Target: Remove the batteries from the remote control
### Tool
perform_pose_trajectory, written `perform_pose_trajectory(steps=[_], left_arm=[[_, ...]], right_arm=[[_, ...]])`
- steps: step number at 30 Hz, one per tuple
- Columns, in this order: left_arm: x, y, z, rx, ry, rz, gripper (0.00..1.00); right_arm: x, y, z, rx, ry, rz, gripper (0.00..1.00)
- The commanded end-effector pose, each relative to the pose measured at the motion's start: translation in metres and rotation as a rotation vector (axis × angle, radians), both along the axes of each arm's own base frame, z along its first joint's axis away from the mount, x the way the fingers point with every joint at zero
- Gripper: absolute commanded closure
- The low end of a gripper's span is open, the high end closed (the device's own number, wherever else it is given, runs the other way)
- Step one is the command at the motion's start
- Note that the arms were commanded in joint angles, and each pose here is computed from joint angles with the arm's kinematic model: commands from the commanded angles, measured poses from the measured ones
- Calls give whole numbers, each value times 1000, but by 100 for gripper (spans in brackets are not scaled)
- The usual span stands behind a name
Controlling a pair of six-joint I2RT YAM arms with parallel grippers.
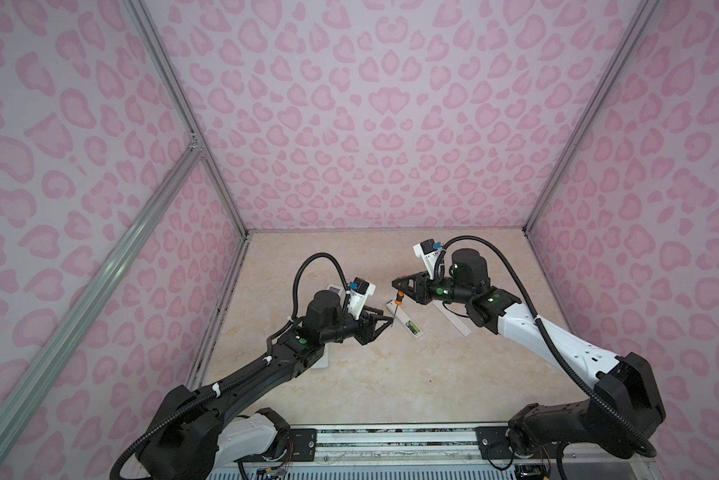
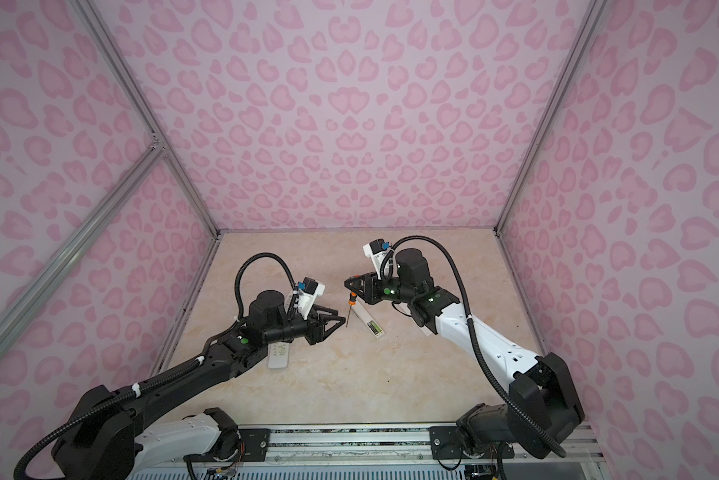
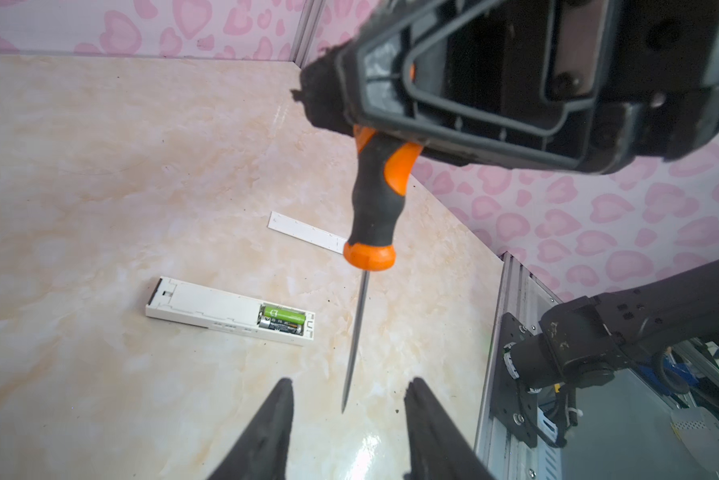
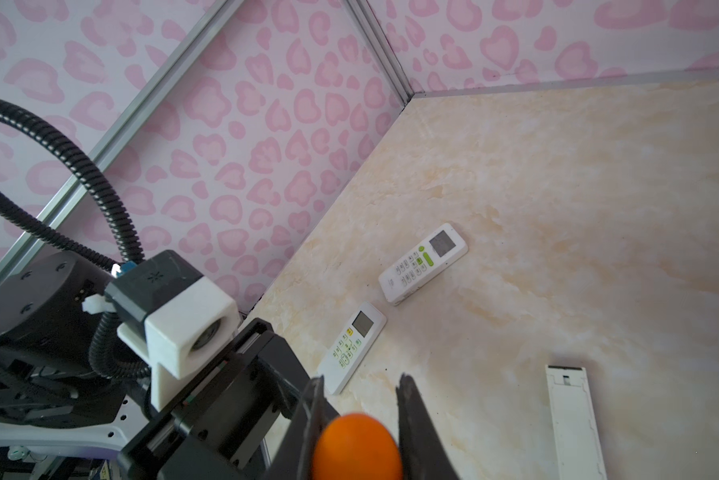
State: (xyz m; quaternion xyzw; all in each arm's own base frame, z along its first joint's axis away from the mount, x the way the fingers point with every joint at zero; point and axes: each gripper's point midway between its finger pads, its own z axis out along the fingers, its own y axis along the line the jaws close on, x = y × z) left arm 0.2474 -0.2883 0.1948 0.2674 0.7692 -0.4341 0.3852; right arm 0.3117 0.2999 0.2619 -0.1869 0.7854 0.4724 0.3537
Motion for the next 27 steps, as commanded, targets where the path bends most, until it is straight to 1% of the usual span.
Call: perform_pose_trajectory(steps=[1,5,8,11,13,14,16,19,21,22,23,26,27], left_arm=[[5,-11,14,-23,-66,-7,55],[8,-19,9,5,-77,5,58],[13,-22,7,13,-74,17,63],[15,-26,6,17,-73,14,75],[16,-26,5,20,-74,19,81],[16,-26,5,20,-76,18,82],[18,-26,5,23,-76,23,82],[20,-27,3,30,-68,26,74],[21,-28,0,36,-62,27,73],[20,-28,-1,37,-59,23,76],[20,-29,-2,37,-56,20,83],[18,-30,-2,32,-57,6,96],[16,-31,-1,30,-59,-3,96]], right_arm=[[1,0,8,34,2,-24,100],[10,-13,-3,-2,61,-132,100],[10,-13,-7,10,96,-145,100],[9,-12,-9,32,126,-148,100],[9,-12,-9,39,134,-150,100],[9,-12,-8,42,135,-152,100],[9,-13,-5,49,136,-158,100],[9,-13,-3,54,136,-160,100],[10,-14,-3,57,143,-167,100],[10,-14,-3,60,144,-168,100],[10,-14,-3,62,146,-169,100],[9,-16,1,71,144,-173,100],[9,-16,4,82,133,-164,100]])
